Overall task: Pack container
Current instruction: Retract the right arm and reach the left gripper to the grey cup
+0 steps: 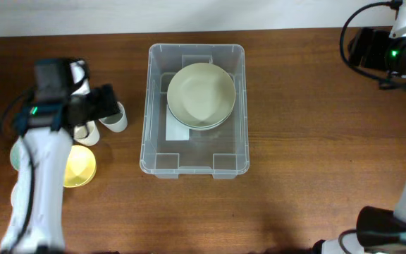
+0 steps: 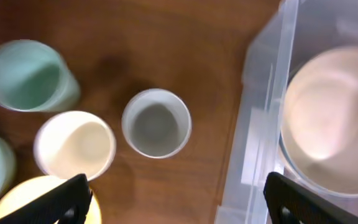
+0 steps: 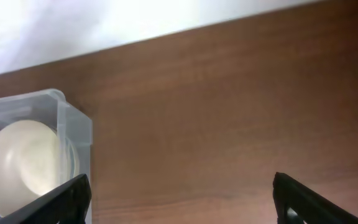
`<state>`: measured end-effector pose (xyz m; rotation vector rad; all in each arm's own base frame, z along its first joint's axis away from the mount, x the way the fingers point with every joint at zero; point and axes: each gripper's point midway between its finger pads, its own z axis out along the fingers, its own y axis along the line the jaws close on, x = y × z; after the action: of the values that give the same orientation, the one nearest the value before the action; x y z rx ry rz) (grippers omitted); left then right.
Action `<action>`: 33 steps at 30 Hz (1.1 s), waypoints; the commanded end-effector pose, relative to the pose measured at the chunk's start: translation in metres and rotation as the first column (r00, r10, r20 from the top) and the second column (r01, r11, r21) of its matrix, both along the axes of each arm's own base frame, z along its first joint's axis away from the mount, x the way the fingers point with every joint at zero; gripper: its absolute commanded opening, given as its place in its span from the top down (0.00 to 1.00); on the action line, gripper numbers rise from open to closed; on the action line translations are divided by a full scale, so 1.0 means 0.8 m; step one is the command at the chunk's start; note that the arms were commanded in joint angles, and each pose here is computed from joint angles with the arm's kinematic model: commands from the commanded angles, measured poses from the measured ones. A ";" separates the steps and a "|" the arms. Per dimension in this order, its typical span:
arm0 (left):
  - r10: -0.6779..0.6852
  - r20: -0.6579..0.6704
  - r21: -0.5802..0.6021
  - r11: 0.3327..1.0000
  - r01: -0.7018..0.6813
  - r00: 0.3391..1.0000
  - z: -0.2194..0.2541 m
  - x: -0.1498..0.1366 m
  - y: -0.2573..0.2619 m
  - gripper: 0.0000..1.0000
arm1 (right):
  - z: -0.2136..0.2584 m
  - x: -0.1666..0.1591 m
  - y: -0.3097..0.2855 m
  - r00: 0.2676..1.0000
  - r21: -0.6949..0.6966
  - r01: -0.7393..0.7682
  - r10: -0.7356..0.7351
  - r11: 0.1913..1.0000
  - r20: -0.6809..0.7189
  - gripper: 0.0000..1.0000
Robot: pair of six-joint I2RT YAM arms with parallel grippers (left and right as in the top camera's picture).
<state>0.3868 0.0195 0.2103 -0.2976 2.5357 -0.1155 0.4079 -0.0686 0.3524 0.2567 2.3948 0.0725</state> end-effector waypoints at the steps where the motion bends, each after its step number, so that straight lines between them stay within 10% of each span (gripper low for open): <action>1: -0.046 -0.096 0.035 0.998 0.050 0.994 -0.034 0.024 -0.009 0.09 | -0.019 0.006 0.006 0.999 0.054 -0.009 0.011 0.999 -0.041 0.11; 21: -0.071 -0.288 0.039 0.996 0.085 0.955 -0.167 0.062 -0.019 0.11 | -0.035 0.011 0.005 0.997 0.062 -0.007 0.011 0.998 -0.075 0.11; 29: -0.069 -0.279 0.043 0.996 0.084 0.958 -0.185 0.075 -0.018 0.70 | -0.036 0.010 0.005 0.997 0.063 -0.006 0.011 0.998 -0.080 0.12; 33: -0.070 -0.270 0.043 0.995 0.085 0.960 -0.184 0.077 -0.019 0.76 | -0.036 0.010 0.005 0.996 0.064 -0.006 0.012 0.998 -0.083 0.12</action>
<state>0.4408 0.0039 0.0590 -0.2124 2.8353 -0.0510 0.4150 -0.0653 0.3285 0.2730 2.4661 0.1253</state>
